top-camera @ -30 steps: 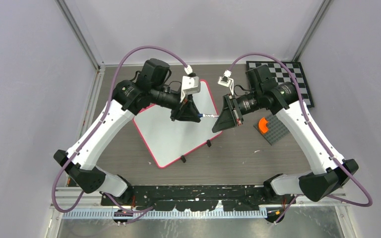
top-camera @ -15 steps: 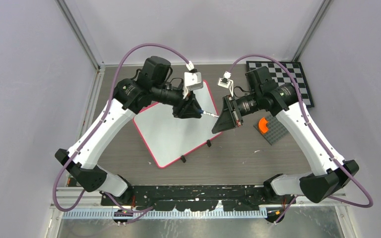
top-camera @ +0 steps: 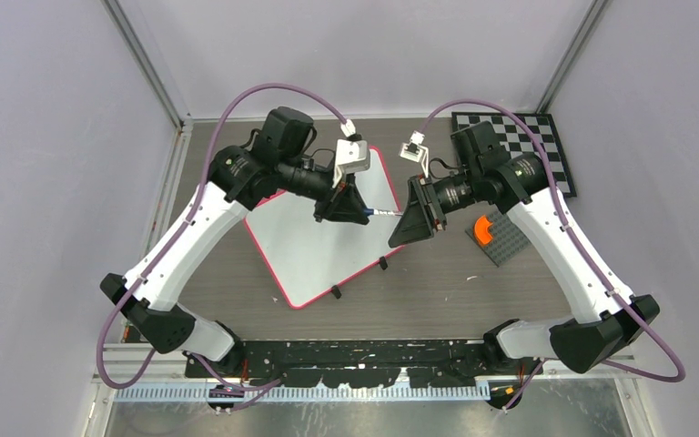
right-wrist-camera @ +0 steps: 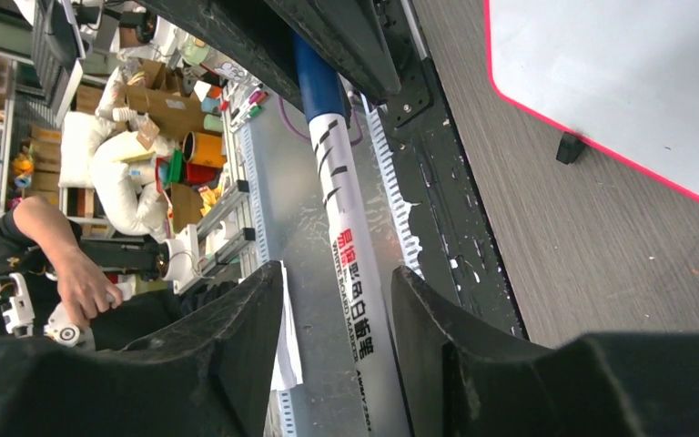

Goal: Write a sentence on the whiteboard
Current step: Open the whiteboard marker at the center of the board.

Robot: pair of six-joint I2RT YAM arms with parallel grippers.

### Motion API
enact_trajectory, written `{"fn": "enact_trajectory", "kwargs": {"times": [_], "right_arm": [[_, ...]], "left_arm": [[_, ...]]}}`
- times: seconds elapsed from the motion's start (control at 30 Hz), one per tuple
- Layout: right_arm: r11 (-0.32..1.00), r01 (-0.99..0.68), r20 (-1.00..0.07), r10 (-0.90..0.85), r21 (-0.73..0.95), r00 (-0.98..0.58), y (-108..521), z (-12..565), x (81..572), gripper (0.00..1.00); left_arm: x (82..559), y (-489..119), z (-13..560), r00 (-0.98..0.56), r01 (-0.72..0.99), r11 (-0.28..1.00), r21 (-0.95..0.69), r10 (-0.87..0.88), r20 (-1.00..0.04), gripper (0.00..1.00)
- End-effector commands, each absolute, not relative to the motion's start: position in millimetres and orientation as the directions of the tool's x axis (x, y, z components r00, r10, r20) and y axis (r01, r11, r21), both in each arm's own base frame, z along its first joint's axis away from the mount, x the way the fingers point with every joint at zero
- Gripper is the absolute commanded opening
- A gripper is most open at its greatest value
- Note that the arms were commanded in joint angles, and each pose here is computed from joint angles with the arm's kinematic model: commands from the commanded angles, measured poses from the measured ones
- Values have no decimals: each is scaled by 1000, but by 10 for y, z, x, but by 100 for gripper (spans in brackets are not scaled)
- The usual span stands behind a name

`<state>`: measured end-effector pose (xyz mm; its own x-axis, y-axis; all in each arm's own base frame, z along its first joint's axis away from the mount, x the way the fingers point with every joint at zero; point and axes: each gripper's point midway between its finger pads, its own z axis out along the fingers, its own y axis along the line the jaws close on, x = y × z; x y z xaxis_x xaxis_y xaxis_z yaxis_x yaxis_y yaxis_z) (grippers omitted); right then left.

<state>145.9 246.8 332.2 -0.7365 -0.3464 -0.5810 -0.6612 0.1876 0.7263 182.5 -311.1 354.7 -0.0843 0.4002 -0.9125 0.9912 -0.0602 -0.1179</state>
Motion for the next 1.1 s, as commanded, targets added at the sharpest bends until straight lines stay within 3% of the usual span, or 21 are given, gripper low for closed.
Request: {"fn": "enact_trajectory", "kwargs": {"times": [0.0,0.57,0.73,1.07], "right_arm": [[183,-684,-621,-304,706,-722,2516,3512,1512,53],[204,-652,-623,-191,730,-758,2501,3651,1732,50],[164,-651,-621,-203,741,-757,2504,3678,1656,40],[125,-662,-629,-224,739,-745,2504,3721,1563,31]], "left_arm": [[1849,-3096,3682,-36,997,-51,-58,368,-929,0],[1901,-3065,3635,-63,998,11,-64,371,-926,0],[1946,-3090,3633,-70,998,26,-65,370,-926,0],[1931,-3181,3657,-98,994,0,-105,353,-931,0]]}}
